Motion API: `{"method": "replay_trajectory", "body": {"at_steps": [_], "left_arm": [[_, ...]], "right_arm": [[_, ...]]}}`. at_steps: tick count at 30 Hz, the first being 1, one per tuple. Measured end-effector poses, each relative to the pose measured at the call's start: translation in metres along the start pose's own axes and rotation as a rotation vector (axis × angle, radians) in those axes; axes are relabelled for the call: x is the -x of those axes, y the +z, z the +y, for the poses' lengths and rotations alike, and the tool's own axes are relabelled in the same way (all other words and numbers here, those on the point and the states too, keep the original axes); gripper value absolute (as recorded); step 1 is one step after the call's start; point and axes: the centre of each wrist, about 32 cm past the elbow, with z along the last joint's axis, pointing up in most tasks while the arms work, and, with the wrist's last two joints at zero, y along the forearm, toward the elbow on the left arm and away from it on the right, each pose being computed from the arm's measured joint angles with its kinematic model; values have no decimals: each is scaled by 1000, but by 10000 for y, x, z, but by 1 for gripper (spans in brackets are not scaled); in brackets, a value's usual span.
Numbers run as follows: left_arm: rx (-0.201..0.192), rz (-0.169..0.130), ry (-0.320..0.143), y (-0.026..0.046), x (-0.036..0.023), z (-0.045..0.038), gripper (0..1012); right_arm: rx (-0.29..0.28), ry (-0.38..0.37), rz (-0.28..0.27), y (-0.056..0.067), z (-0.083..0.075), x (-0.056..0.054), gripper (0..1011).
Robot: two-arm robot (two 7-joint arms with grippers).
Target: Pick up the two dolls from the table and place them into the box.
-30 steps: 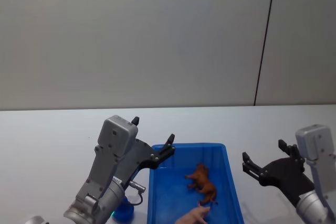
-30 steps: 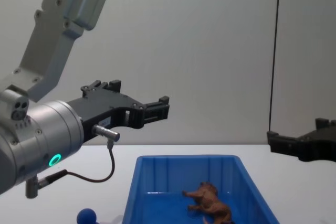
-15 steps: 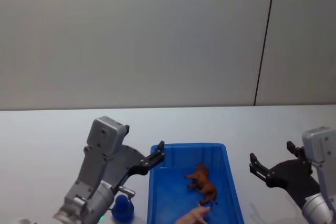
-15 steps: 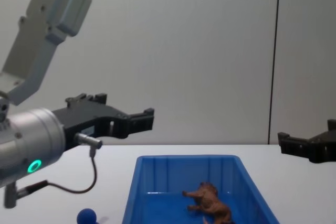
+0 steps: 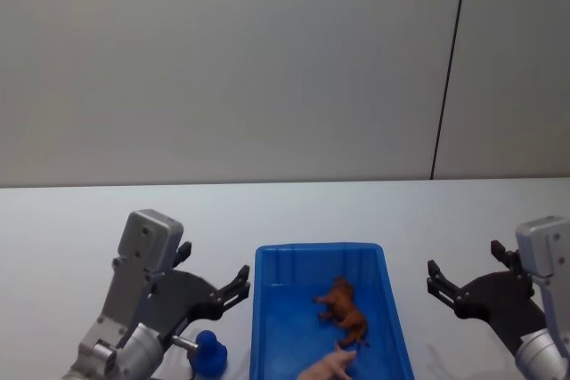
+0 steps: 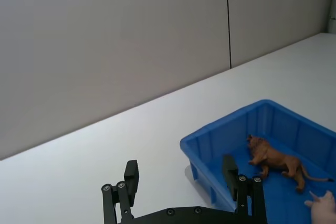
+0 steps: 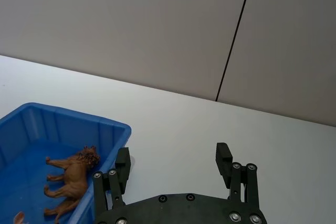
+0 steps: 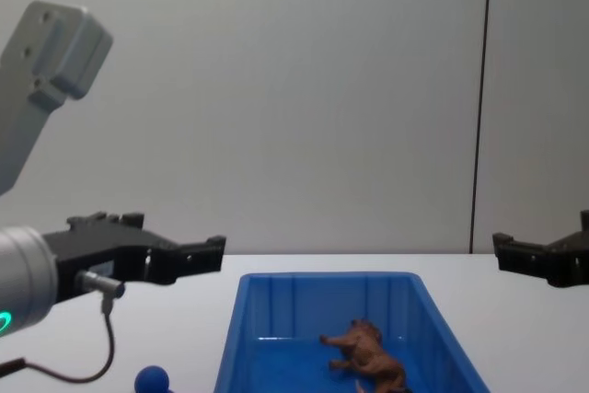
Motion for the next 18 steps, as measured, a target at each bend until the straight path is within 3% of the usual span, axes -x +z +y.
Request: {"method": "replay_trajectory", "body": {"at_steps": [10,18], "left_arm": [[-71,30,-6,-96,-89,76,1001],[-129,52,-21,-214,-146,113,1001]], "right_arm": [[0,-3,0,-1,-3,-2,1001],[0,-4,-1,0,-6,-2,1001]]}}
